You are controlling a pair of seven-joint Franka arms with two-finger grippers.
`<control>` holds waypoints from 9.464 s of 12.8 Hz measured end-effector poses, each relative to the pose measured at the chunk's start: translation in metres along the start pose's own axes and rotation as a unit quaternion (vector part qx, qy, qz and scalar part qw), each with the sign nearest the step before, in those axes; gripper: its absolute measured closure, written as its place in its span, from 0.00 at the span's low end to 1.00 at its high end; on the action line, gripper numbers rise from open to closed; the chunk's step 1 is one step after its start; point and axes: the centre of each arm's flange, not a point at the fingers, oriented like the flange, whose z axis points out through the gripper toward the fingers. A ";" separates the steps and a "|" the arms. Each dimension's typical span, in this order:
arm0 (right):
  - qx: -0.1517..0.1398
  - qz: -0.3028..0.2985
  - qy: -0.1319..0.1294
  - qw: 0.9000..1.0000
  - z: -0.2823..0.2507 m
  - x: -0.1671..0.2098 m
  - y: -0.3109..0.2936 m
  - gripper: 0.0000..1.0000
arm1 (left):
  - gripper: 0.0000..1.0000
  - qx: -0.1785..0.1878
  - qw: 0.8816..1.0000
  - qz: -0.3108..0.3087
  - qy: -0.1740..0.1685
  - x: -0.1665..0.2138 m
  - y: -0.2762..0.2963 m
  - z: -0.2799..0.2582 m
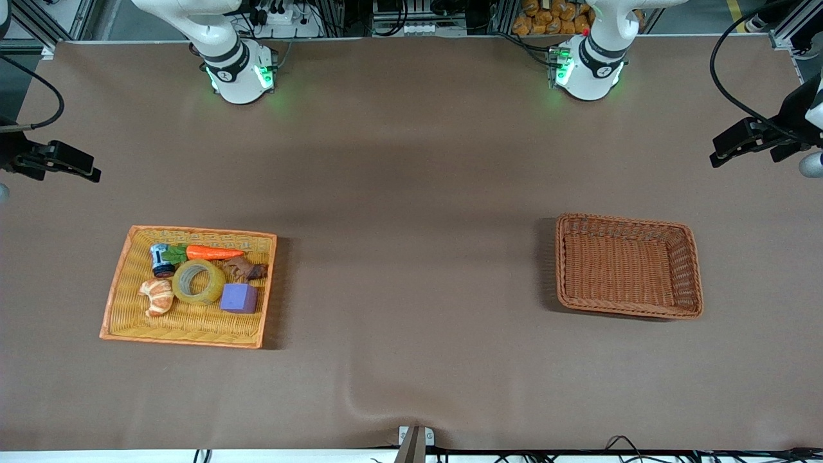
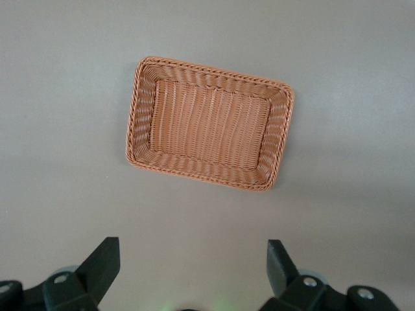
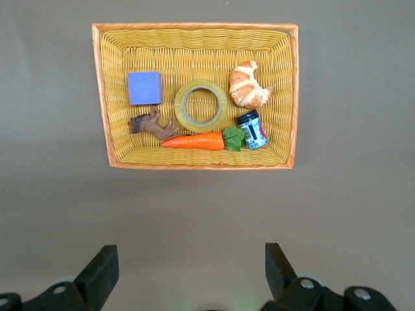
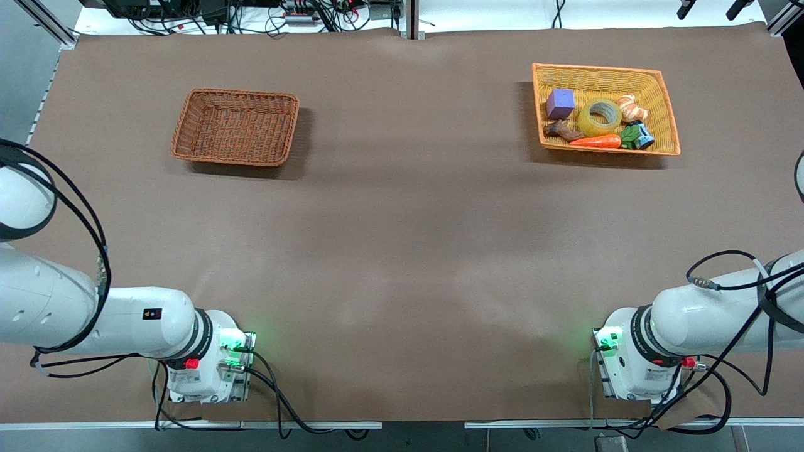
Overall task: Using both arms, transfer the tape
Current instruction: 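Move the right gripper toward the tape roll in the yellow tray, then lower the right gripper and grasp the tape roll's rim, then carry the tape roll with the right gripper to the table middle, then release the tape with the right gripper while the left gripper approaches, then lower the left gripper onto the tape roll and grasp its rim, then lift the tape roll with the left gripper and carry it over the basket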
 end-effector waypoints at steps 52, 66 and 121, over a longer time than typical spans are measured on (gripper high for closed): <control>0.053 -0.038 0.059 0.996 0.315 0.043 -0.487 0.78 | 0.00 0.001 1.000 0.000 -0.021 0.014 0.001 0.023; 0.038 0.030 0.051 0.998 0.230 0.074 -0.442 0.00 | 0.00 0.001 1.000 0.009 -0.023 0.017 0.011 0.029; -0.005 -0.048 0.030 0.998 0.018 -0.013 0.044 0.00 | 0.78 -0.007 0.995 0.043 0.089 0.057 0.398 0.350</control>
